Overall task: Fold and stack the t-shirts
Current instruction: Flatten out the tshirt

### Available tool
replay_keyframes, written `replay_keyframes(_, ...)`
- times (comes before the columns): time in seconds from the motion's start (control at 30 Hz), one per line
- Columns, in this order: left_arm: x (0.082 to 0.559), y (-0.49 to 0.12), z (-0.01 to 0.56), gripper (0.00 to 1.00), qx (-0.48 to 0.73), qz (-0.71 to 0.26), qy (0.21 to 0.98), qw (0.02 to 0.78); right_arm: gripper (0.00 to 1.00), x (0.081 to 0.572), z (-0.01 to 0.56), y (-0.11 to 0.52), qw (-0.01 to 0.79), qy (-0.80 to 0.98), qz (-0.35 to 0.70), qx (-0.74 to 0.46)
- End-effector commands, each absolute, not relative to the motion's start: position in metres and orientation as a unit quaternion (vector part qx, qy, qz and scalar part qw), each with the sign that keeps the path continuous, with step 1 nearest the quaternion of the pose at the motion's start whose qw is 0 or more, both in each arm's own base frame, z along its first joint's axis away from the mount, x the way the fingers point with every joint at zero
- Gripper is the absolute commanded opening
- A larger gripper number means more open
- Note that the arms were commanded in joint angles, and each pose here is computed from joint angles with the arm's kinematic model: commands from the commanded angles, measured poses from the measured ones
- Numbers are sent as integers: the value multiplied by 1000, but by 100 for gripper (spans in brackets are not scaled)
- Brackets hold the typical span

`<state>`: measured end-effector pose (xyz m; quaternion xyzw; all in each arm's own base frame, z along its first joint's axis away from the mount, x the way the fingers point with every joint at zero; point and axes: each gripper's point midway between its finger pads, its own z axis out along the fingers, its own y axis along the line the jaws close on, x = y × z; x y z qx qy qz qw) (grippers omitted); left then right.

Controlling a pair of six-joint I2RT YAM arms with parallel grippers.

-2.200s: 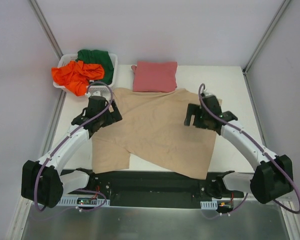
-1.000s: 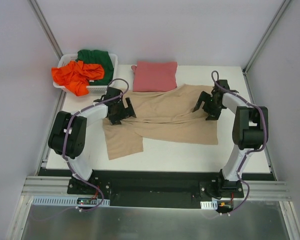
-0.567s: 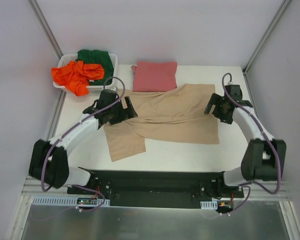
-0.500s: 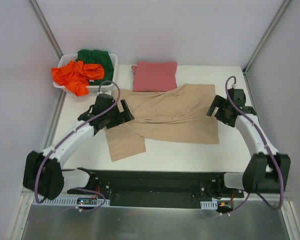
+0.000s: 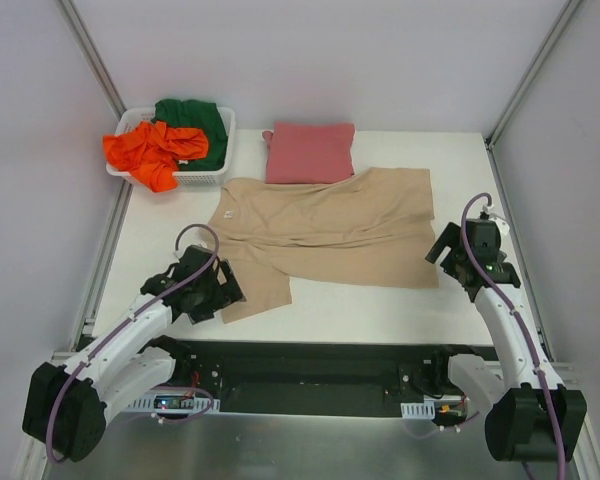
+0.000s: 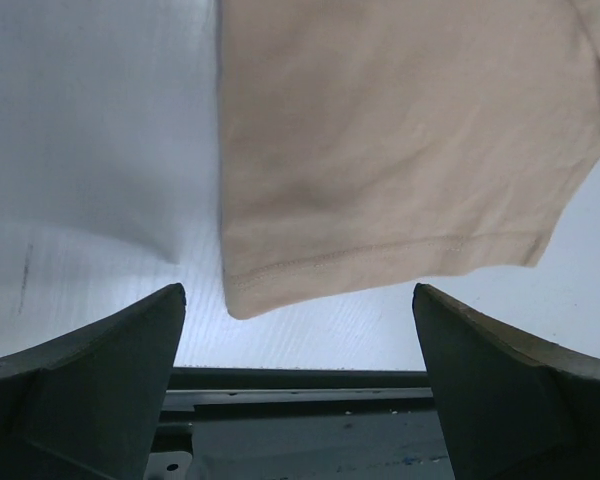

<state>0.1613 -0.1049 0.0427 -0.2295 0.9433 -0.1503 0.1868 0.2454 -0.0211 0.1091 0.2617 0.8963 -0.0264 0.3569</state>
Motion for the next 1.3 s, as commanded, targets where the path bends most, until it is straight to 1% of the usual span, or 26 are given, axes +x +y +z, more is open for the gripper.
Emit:
replay_keyframes(0.0,145,-114,35,92,-226,-134,953,152,96,252,114,-27,371,887,-35,273)
replay_keyframes(0.1,141,-111,27,85,-219,-92,960,146,96,253,111,-23,360,894,-29,266)
replay_keyframes(0.13,141,-109,24,75,-224,-82,961,143,96,253,109,-22,356,896,-28,264)
replay_keyframes(0.2,141,-106,21,65,-226,-69,962,138,96,254,109,-22,354,897,-28,262)
replay_keyframes(0.27,142,-103,19,61,-227,-56,963,137,96,253,108,-22,352,898,-28,262)
replay_keyframes(0.33,142,-102,17,51,-229,-49,963,136,96,253,107,-22,351,899,-28,261)
replay_keyframes(0.37,142,-101,18,50,-228,-48,963,136,96,253,108,-22,353,898,-28,261)
replay_keyframes(0.47,144,-99,17,49,-223,-41,964,139,96,253,107,-22,351,898,-28,262)
replay_keyframes(0.53,143,-100,17,42,-222,-40,965,137,96,253,106,-22,349,899,-30,262)
replay_keyframes(0.6,143,-103,17,29,-222,-44,965,132,96,253,105,-24,348,899,-35,265)
replay_keyframes(0.63,143,-103,17,19,-219,-44,966,131,96,253,104,-24,346,899,-36,264)
replay_keyframes(0.67,143,-102,17,12,-218,-43,966,131,96,253,105,-24,346,899,-36,264)
replay_keyframes(0.7,143,-102,17,1,-214,-42,967,131,96,252,104,-24,344,900,-37,265)
replay_keyframes(0.73,143,-102,17,0,-210,-44,968,130,96,253,104,-24,344,900,-37,264)
replay_keyframes(0.9,153,-102,28,0,-194,-55,966,163,96,247,103,-25,335,903,-42,265)
replay_keyframes(1.13,175,-125,49,0,-150,-136,953,228,96,208,86,-27,275,917,-54,282)
replay_keyframes(1.27,179,-124,50,0,-137,-136,950,244,98,204,75,-19,263,923,-33,279)
